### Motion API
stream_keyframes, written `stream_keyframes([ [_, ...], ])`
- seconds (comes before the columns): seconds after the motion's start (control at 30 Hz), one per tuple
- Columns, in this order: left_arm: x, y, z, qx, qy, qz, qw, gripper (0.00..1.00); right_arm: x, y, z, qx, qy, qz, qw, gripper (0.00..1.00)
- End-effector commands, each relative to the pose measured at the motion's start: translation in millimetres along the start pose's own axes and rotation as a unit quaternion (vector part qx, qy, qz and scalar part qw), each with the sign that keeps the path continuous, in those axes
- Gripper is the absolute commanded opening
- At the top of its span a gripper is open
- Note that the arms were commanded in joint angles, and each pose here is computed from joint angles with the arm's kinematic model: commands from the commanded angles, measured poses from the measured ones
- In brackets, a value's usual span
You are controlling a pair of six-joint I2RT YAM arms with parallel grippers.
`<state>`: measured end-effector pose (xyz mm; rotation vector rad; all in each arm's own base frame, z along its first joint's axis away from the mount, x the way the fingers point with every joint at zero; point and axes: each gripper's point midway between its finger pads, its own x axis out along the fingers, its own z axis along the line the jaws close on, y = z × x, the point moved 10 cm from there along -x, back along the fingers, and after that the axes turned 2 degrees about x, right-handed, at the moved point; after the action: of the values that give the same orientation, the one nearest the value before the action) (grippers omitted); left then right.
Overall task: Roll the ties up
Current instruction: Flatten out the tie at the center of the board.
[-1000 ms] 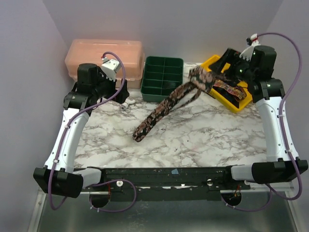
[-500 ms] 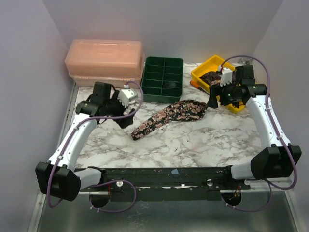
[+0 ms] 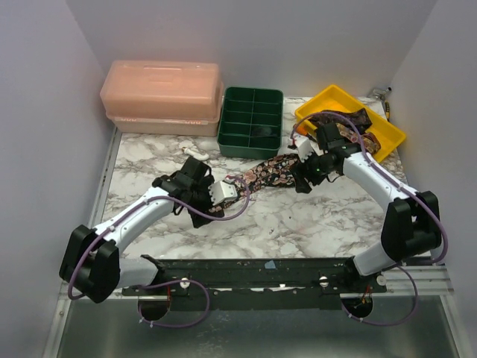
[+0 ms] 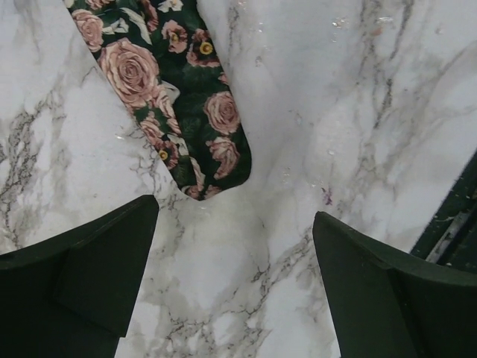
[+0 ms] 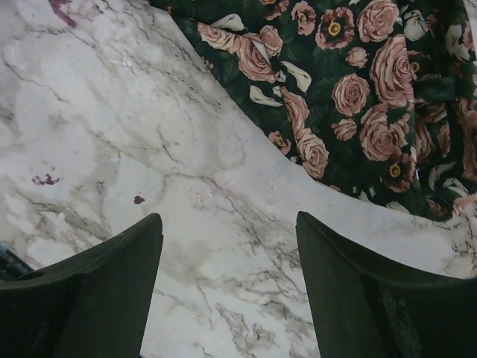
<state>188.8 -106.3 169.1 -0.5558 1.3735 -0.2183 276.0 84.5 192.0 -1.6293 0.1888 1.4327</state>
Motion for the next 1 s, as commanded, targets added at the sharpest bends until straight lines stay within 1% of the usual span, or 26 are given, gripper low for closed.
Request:
stream_keyframes([
  [0.0,16,-12,24,0.021,-0.072,0.008,0.997,0.9,27,2,-12,-0.054,0.054,0.003,0.997,0.74],
  [0.13,27,-20,35,0.002,-0.085,0.021,0.996,0.78,48,7,-13,-0.096,0.085,0.015,0.992,0.74],
  [0.2,33,-22,39,-0.006,-0.085,0.028,0.996,0.71,58,9,-15,-0.108,0.106,0.023,0.988,0.75],
  [0.27,38,-21,41,-0.008,-0.078,0.041,0.996,0.57,67,11,-20,-0.112,0.141,0.028,0.983,0.74],
  [0.3,40,-19,42,-0.009,-0.076,0.05,0.996,0.48,69,12,-24,-0.113,0.172,0.033,0.978,0.74],
  [0.33,39,-18,42,-0.012,-0.073,0.054,0.996,0.44,72,14,-27,-0.114,0.191,0.039,0.974,0.74],
  [0.4,35,-17,42,-0.021,-0.064,0.048,0.997,0.38,79,16,-30,-0.116,0.218,0.06,0.967,0.71],
  [0.43,33,-16,42,-0.027,-0.063,0.044,0.997,0.37,82,17,-30,-0.114,0.222,0.067,0.966,0.7],
  [0.5,29,-14,42,-0.036,-0.058,0.04,0.997,0.34,91,21,-26,-0.109,0.207,0.077,0.969,0.68],
  [0.57,27,-11,43,-0.044,-0.058,0.041,0.997,0.3,100,25,-22,-0.098,0.18,0.08,0.975,0.59],
  [0.6,26,-8,44,-0.049,-0.057,0.042,0.996,0.26,104,26,-20,-0.087,0.163,0.085,0.979,0.51],
  [0.63,25,-6,45,-0.053,-0.055,0.044,0.996,0.22,107,26,-19,-0.08,0.149,0.091,0.981,0.41],
  [0.67,24,-4,47,-0.058,-0.057,0.046,0.996,0.18,109,26,-17,-0.073,0.134,0.096,0.984,0.26],
  [0.7,23,-2,48,-0.064,-0.058,0.047,0.995,0.15,109,26,-15,-0.067,0.121,0.098,0.985,0.09],
  [0.73,20,0,50,-0.07,-0.059,0.047,0.995,0.1,108,25,-13,-0.067,0.109,0.1,0.987,0.01],
  [0.8,14,2,53,-0.075,-0.064,0.047,0.994,0.02,99,22,-8,-0.064,0.092,0.089,0.99,0.0],
  [0.83,10,4,55,-0.075,-0.068,0.046,0.994,0.0,89,19,-5,-0.069,0.085,0.08,0.991,0.0],
  [0.97,-6,13,58,-0.068,-0.079,0.043,0.994,0.0,39,7,14,-0.068,0.045,0.015,0.997,0.0],
])
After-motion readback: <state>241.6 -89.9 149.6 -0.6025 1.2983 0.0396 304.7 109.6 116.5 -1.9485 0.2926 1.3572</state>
